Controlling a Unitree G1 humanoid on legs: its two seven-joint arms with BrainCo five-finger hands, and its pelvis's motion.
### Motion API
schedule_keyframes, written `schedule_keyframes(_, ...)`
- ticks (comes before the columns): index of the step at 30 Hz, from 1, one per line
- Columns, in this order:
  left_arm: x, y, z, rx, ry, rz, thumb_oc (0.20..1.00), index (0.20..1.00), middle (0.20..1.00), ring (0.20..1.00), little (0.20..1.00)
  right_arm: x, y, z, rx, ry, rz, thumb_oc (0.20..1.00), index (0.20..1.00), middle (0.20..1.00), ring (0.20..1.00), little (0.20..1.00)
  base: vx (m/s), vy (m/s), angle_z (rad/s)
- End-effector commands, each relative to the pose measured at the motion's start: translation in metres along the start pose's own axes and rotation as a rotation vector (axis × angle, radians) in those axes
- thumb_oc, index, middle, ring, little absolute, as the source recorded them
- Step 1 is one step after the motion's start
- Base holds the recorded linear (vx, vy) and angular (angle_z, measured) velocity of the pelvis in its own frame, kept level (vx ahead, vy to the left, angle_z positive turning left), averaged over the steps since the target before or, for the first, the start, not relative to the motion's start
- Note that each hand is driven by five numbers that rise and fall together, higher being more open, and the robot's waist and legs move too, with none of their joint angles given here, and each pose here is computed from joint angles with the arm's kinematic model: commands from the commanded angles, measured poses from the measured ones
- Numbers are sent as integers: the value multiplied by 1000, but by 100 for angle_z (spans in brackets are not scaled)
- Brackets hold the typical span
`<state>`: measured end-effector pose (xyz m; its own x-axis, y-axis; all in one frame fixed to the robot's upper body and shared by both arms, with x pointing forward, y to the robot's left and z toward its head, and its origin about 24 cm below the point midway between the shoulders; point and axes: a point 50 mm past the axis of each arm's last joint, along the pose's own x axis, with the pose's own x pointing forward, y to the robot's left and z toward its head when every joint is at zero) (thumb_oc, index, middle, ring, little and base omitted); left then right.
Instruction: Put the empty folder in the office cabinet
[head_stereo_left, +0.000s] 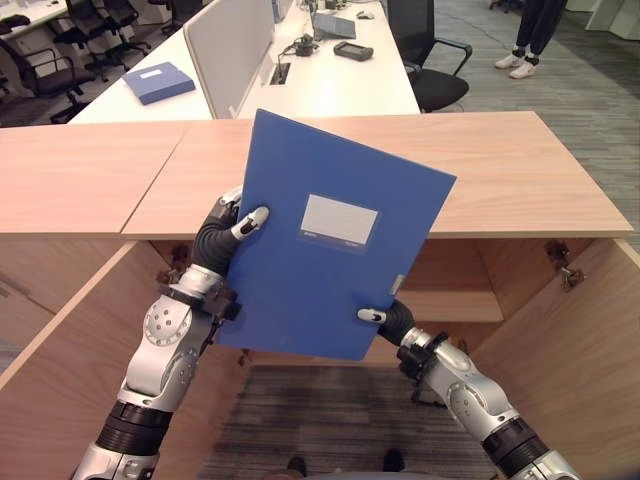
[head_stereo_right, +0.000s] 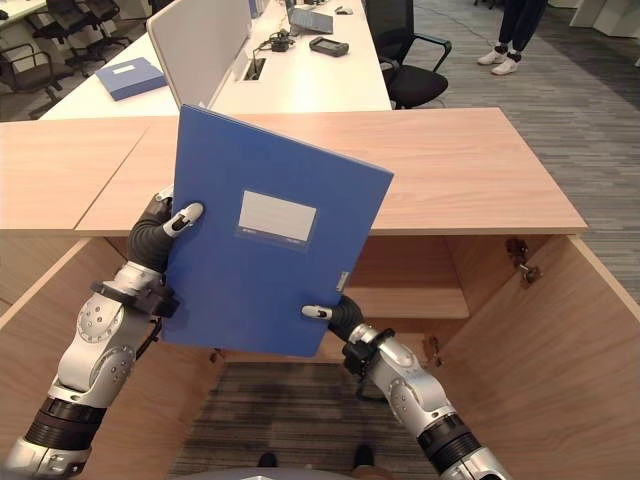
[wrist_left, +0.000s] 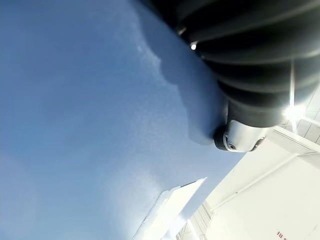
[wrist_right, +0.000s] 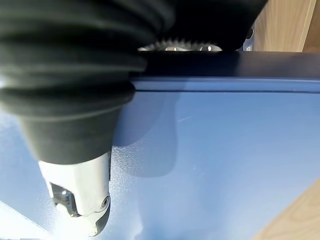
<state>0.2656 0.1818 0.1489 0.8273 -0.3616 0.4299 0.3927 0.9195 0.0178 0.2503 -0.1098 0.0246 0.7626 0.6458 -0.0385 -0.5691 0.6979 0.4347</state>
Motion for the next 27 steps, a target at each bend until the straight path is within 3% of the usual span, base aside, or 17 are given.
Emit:
schedule_keyframes(1,14,-15,17,2,-92,-132,200,200,200,200,200,34,49,63,-39,-269,241,1000,1000,1000,1000,1000,0,0,0)
schedule_keyframes(27,-8,1,7,16,-17,-63,200,200,200,200,200,23,27,78,-107,-326,131,1000,1000,1000,1000,1000,0,0,0)
